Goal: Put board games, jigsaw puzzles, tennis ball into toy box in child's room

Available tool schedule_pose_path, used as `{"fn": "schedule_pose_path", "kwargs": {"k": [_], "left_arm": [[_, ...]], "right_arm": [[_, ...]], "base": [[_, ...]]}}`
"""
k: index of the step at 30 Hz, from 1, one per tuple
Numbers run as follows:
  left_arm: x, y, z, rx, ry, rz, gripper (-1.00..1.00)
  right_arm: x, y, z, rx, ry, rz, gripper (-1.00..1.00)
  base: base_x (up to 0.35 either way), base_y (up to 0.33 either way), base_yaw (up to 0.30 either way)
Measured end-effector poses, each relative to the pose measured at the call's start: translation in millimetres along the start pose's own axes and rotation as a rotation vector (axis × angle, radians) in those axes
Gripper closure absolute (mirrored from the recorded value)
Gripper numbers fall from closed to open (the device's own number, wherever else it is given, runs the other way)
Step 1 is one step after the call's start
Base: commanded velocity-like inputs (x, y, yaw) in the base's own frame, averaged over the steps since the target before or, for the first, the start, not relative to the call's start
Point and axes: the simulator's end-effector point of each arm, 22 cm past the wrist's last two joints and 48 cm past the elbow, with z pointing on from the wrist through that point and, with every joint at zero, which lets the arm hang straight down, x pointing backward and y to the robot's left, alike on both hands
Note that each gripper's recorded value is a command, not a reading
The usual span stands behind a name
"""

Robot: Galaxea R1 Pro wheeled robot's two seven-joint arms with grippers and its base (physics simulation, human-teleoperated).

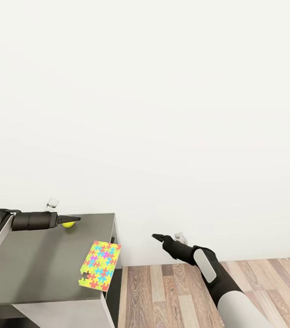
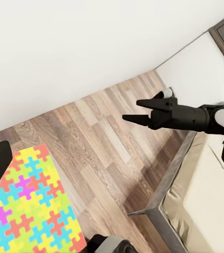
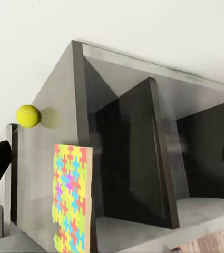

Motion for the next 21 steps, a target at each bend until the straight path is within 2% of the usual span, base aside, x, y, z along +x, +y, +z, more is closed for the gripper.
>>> {"fn": "schedule_pose_path", "kwargs": {"k": [5, 12, 21], "left_arm": [[3.9, 0.2, 3.2, 0.016, 0.004, -0.01, -1.0], [5.1, 0.5, 3.3, 0.023, 0.004, -0.013, -1.0], [11.9, 8.7, 8.6, 0.024, 0.005, -0.013, -1.0]], "right_arm": [[11.1, 1.7, 5.8, -0.012, 0.035, 0.01, -1.0], [57.1, 32.2, 22.5, -0.062, 0.172, 0.068, -1.0], [64.6, 24.8, 29.1, -0.066, 0.192, 0.074, -1.0]], "base": [[0.0, 0.0, 0.0], [0.0, 0.0, 0.0], [0.0, 0.0, 0.0]]}}
